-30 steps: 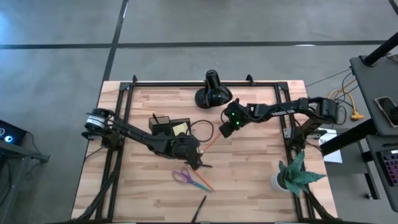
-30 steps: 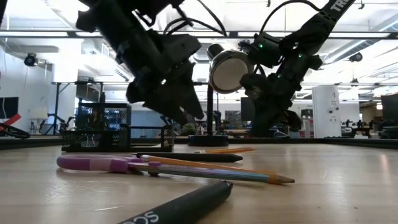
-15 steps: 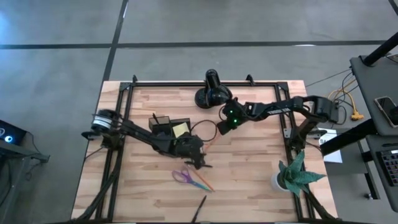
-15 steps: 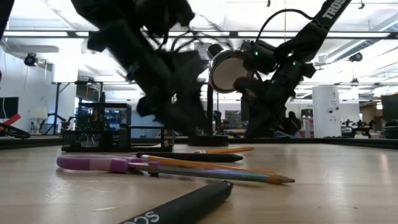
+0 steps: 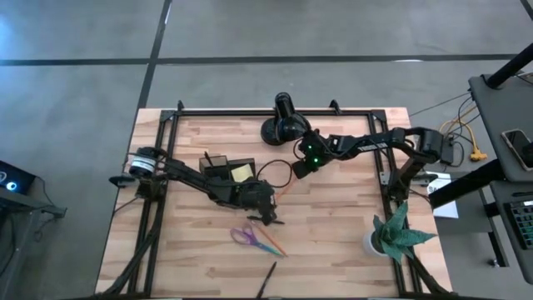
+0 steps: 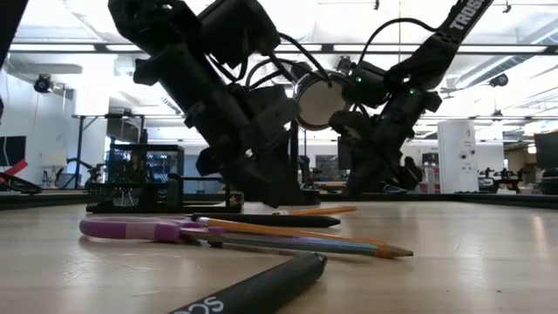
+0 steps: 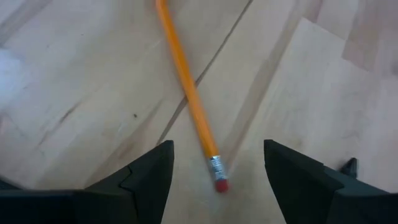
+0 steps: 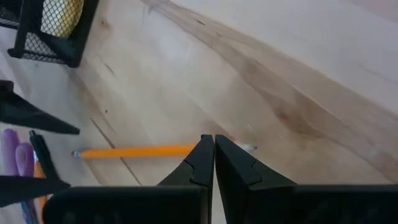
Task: Pick and place office supplies into organizer
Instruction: Put the top yellow pencil into the black desk organizer
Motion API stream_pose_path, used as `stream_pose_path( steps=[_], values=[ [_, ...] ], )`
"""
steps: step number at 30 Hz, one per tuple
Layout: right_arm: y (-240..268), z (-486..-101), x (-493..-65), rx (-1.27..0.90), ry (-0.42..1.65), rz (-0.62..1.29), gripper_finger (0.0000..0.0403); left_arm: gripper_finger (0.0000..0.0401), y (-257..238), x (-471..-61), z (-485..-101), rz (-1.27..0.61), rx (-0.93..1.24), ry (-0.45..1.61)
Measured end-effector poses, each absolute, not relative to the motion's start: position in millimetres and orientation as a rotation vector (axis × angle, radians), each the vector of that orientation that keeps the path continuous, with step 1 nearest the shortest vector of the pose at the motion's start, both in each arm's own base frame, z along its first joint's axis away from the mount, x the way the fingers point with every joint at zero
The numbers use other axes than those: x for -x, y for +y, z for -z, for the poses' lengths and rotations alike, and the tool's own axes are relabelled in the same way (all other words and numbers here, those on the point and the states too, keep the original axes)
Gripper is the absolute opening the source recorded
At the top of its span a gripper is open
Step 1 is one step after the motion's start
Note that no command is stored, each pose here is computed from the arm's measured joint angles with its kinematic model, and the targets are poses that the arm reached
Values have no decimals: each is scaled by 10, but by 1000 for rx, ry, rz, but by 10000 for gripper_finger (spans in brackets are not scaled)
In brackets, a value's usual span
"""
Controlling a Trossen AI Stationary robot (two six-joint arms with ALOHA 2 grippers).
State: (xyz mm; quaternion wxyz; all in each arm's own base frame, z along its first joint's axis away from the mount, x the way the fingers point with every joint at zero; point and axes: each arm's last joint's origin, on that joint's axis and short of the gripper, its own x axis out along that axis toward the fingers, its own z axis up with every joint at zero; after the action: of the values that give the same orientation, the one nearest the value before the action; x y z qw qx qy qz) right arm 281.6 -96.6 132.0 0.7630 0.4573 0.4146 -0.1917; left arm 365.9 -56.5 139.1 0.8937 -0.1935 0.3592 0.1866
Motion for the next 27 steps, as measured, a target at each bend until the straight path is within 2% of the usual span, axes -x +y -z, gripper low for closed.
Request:
stream_pose_path(
  steps=[10,27],
  values=[
    [-962,-1283,-2759,-925,965,458,9,230,-556,-3644,-1373,-394,397,754],
    [-977,-1295,-2782,-924,926,485,9,230,-548,-3704,-1290,-392,408,733]
  ],
)
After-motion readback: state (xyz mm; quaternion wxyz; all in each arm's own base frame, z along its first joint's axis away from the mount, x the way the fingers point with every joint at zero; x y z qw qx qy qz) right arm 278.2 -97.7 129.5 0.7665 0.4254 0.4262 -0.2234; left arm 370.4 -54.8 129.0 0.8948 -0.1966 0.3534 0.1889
